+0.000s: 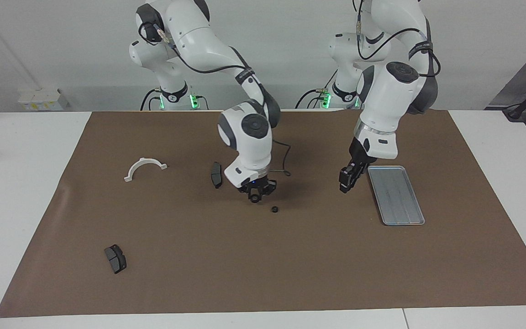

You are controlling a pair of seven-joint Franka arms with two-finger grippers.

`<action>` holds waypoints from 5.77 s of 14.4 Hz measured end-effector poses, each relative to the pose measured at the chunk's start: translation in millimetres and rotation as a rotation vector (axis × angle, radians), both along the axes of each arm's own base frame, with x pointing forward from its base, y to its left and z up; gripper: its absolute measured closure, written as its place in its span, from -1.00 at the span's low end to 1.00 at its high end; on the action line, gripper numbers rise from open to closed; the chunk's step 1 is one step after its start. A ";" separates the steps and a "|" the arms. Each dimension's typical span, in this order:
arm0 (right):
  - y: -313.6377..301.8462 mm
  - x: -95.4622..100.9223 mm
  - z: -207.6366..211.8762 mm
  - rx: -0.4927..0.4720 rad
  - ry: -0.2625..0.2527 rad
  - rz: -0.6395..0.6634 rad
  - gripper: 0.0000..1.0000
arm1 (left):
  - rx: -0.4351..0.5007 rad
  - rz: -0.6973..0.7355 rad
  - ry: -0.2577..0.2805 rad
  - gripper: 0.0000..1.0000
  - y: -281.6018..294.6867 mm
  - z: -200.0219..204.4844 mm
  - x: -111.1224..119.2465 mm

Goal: Place bearing gear from tray to pile

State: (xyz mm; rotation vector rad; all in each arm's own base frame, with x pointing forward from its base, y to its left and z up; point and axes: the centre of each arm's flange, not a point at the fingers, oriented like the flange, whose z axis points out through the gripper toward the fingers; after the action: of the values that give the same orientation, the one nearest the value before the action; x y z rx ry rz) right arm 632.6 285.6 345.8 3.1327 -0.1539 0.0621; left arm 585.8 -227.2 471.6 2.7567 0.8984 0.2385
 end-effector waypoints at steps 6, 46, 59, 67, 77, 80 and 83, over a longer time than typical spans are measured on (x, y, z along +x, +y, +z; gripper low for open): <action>-207.6 46.1 8.4 -0.012 0.037 0.107 0.30 | -0.045 0.037 0.079 0.30 -128.8 -63.6 -70.5; 119.3 -98.4 -60.3 0.064 -0.057 0.003 -0.03 | 0.261 -0.734 0.121 -1.00 195.2 97.4 -23.6; -4.6 -11.9 -23.0 0.044 -0.091 -0.027 0.44 | 0.256 -0.811 0.141 -1.00 197.3 128.9 -45.7; -228.4 43.8 -12.0 -0.008 -0.083 0.054 0.44 | 0.260 -0.805 0.117 -1.00 201.7 146.3 -46.2; -323.6 41.3 -21.3 -0.024 -0.065 0.048 0.44 | 0.256 -0.811 0.126 -1.00 204.3 143.7 -46.8; -336.3 36.7 -30.2 -0.025 -0.064 0.037 0.14 | 0.254 -0.800 0.128 -1.00 210.5 143.5 -46.7; -317.0 37.7 -29.2 -0.019 -0.068 0.066 -0.51 | 0.254 -0.797 0.129 -1.00 212.4 143.5 -46.6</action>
State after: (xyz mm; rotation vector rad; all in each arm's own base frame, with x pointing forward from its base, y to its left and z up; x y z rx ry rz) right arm 670.4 -31.4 316.7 3.1173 -0.0504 0.1686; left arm 539.2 -14.8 615.1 3.1255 -0.2725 0.0266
